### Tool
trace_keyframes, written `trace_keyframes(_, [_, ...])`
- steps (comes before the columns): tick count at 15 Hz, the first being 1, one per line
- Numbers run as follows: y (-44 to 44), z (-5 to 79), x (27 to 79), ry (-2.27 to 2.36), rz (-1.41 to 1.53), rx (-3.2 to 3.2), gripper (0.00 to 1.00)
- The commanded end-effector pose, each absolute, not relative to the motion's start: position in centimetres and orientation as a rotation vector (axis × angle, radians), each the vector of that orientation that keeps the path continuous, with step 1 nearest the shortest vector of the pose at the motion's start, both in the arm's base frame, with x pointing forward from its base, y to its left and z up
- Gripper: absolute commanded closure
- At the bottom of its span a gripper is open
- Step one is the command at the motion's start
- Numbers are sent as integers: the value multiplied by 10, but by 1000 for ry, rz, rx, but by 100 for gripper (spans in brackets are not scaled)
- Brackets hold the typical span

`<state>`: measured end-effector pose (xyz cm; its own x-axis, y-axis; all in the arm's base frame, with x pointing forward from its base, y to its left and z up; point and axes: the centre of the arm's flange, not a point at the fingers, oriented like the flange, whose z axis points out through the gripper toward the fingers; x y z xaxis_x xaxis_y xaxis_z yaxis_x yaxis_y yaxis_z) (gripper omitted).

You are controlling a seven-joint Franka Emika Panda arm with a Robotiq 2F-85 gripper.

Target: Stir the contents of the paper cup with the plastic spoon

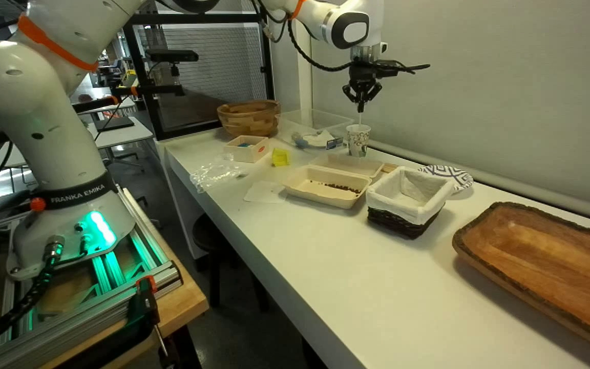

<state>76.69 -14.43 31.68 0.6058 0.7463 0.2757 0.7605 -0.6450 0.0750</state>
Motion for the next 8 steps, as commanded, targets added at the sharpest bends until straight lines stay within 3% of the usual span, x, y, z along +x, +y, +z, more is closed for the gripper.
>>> trace_keyframes(1, [-141, 311, 759, -1309, -409, -2729, 99])
trace_keyframes(8, [-138, 293, 757, -1354, -374, -2709, 99])
